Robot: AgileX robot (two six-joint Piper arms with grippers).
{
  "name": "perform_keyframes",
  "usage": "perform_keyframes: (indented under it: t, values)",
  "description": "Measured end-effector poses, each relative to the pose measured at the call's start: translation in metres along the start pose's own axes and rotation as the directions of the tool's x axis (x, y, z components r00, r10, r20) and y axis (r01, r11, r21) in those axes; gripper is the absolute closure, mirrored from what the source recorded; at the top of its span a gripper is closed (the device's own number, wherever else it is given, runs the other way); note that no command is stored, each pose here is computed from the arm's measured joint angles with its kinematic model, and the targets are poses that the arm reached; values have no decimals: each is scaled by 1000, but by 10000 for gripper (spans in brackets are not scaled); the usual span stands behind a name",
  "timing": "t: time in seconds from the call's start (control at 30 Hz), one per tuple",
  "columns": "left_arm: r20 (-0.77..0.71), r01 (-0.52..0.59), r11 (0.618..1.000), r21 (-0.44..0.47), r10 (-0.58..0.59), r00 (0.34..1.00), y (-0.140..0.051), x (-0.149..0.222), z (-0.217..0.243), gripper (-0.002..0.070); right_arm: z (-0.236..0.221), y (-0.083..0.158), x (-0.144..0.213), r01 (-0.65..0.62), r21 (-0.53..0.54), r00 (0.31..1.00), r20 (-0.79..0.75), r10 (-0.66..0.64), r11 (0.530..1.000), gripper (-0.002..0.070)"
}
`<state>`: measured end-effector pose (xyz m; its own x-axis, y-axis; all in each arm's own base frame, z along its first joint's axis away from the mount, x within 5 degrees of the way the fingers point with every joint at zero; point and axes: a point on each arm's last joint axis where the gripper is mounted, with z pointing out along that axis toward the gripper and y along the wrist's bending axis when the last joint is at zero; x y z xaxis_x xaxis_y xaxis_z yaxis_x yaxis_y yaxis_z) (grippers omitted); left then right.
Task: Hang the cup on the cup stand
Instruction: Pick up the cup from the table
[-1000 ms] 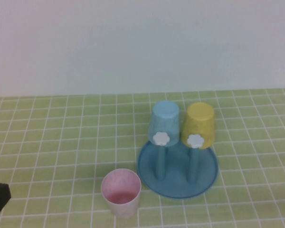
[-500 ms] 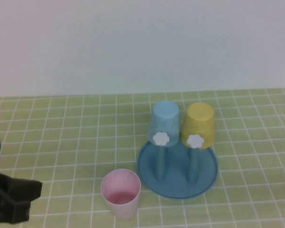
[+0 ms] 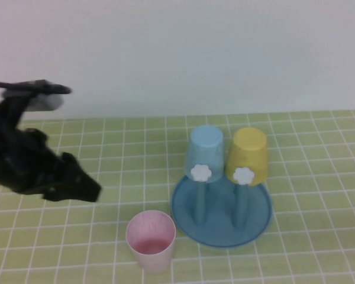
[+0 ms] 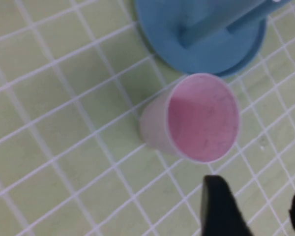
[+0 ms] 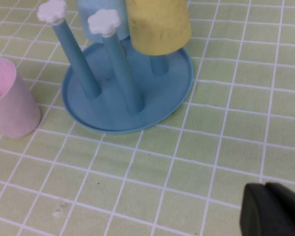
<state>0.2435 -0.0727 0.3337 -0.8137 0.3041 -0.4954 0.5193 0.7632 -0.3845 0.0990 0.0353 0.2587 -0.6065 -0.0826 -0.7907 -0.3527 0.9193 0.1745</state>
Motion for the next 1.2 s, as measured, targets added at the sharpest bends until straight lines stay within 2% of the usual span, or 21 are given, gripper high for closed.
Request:
perform_keyframes:
  t: [0.17,0.4,0.63,0.87,0.93,1.0,1.13,1.2]
  values:
    - [-85,-98,994,-51,93,992,-3,-16,43,298,0,0,0,0,1,1000,1,0,1000,678]
    - [-176,-146,979,-139,121,977,-1,-22,91,295,0,0,0,0,2,1000,3,0,1000,678]
    - [-245,-138,976,-166,95,965,15,-20,121,296,0,1,1,-2,-11,1000,-14,2,1000,678]
    - [-290,-127,980,-150,79,954,21,-17,140,309,0,2,2,-2,-17,1000,-23,2,1000,678]
    - [-295,-115,983,-144,68,953,23,-16,144,347,0,2,2,-2,-17,1000,-23,2,1000,678]
    - [-298,-104,984,-147,57,953,24,-15,146,420,0,2,2,-2,-17,1000,-23,2,1000,678]
    - [-290,-68,986,-153,21,957,23,-16,146,655,0,2,2,4,-17,1000,-22,-4,1000,678]
    - [-285,-60,987,-148,15,959,23,-16,147,675,0,2,2,30,-17,999,-22,-30,999,678]
